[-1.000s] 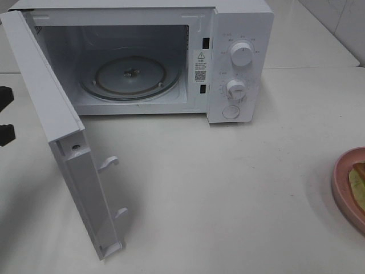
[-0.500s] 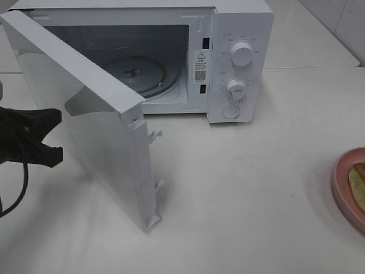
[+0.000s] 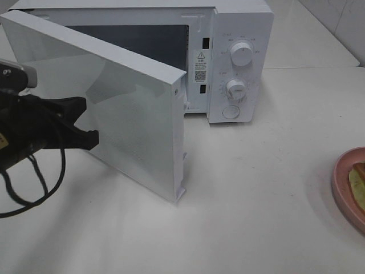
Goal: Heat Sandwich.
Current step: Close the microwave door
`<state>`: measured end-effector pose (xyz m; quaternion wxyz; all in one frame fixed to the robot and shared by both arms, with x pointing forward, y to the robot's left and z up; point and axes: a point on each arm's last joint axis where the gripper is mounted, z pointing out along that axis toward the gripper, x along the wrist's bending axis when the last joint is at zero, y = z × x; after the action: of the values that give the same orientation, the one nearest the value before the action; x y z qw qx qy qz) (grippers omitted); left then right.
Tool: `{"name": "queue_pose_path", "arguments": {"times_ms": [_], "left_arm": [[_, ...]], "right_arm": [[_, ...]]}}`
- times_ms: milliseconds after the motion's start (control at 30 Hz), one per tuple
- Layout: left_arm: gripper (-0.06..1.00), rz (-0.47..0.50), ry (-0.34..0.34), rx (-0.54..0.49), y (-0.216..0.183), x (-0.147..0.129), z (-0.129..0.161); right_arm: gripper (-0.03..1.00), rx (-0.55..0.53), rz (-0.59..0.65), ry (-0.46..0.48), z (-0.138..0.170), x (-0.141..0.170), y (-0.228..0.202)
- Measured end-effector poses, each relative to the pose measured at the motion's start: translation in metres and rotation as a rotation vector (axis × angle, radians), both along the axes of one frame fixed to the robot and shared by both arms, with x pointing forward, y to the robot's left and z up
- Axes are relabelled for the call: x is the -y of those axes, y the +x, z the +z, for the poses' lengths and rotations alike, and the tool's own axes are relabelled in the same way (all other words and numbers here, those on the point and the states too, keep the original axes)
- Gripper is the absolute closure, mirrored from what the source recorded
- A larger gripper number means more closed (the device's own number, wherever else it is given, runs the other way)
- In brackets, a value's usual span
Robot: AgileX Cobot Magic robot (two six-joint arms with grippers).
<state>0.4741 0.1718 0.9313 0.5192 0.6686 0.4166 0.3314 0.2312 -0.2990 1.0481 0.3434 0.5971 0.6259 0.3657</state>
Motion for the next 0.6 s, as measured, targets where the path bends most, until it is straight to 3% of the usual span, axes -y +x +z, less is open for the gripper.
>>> {"name": "queue_pose_path", "arguments": {"times_ms": [200, 600], "left_arm": [[0.94, 0.024, 0.028, 0.008, 0.021, 0.026, 0.017], [0.94, -0.011, 0.013, 0.011, 0.051, 0.082, 0.017]], "right_arm": [[0.20, 0.000, 0.000, 0.000, 0.000, 0.000, 0.000], [0.20, 0.000, 0.000, 0.000, 0.000, 0.000, 0.000]]}}
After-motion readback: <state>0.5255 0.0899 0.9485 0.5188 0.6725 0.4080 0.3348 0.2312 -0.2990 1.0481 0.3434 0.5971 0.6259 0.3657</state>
